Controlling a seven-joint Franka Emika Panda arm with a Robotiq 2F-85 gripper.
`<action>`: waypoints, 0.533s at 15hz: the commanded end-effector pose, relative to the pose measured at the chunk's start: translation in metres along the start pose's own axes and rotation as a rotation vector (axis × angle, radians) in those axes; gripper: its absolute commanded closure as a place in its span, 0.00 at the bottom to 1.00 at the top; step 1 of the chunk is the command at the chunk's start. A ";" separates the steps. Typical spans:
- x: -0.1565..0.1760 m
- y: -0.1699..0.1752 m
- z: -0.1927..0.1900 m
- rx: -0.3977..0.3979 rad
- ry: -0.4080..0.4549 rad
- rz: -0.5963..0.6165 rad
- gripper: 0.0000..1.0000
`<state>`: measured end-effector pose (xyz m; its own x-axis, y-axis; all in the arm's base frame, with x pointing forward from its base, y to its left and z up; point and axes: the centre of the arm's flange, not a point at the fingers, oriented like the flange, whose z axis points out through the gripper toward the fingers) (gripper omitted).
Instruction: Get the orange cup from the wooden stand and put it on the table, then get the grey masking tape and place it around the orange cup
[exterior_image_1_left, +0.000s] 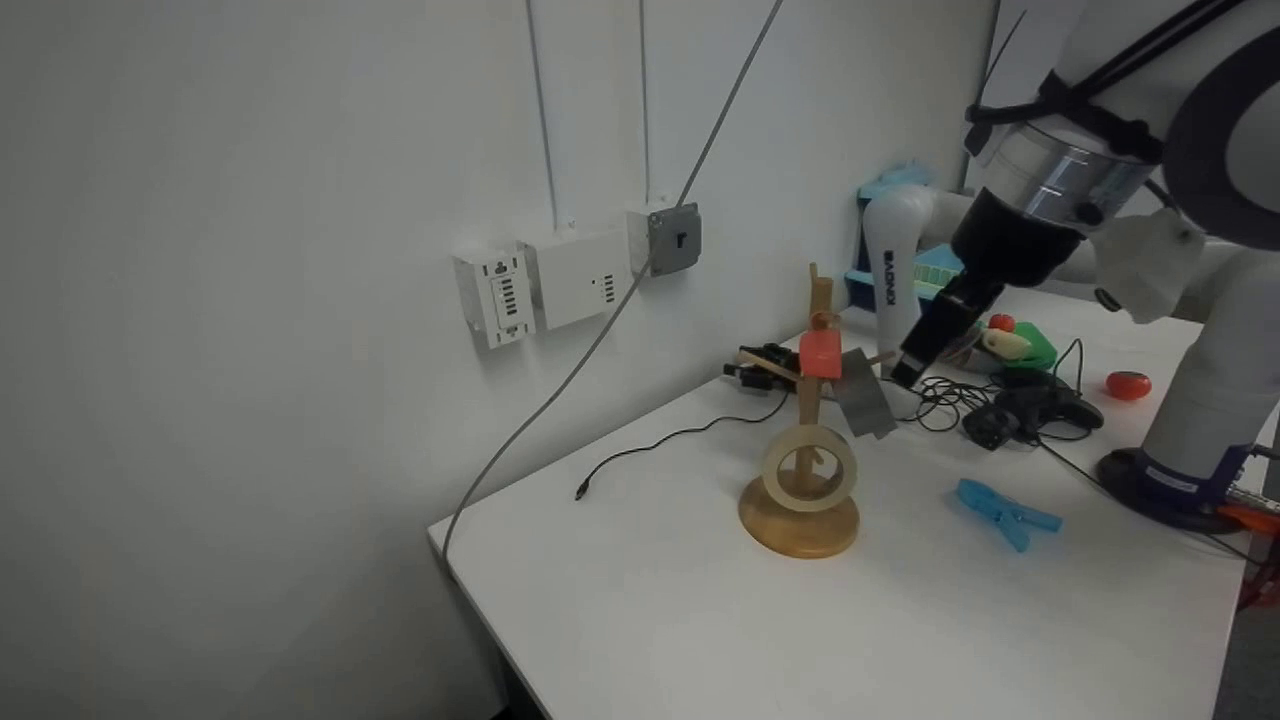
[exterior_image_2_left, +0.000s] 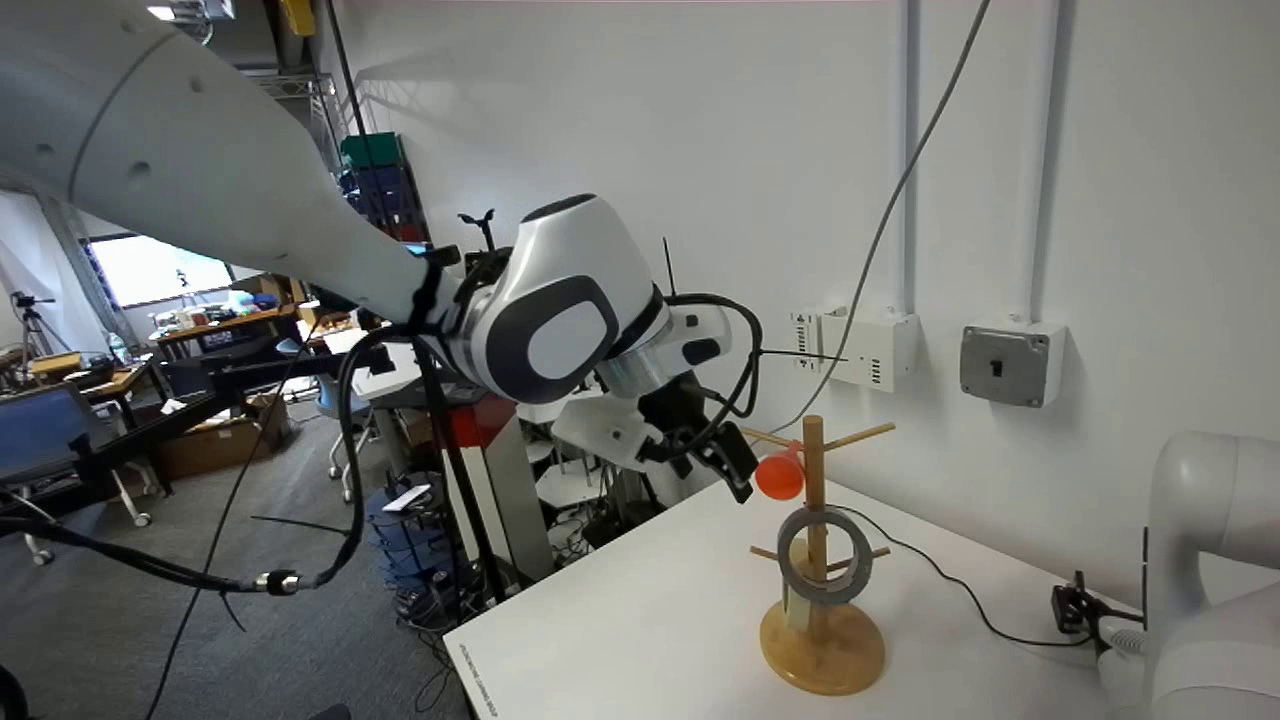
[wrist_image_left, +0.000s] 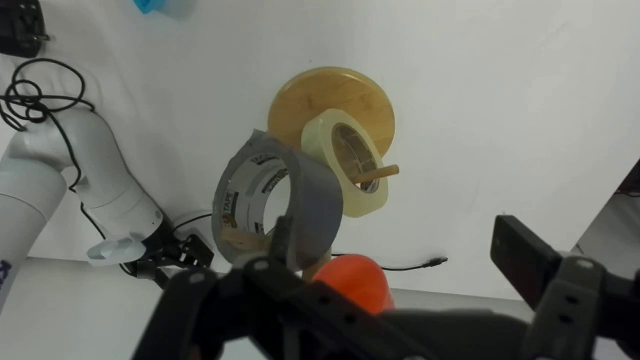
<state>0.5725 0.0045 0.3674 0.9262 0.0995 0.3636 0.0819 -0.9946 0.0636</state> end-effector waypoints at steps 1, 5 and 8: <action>0.030 -0.002 0.021 0.042 0.041 -0.005 0.00; 0.036 -0.011 0.035 0.094 0.045 0.001 0.00; 0.043 -0.014 0.040 0.119 0.060 -0.007 0.00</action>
<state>0.6085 0.0261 0.3457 0.9195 0.0893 0.3827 0.1059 -0.9941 -0.0223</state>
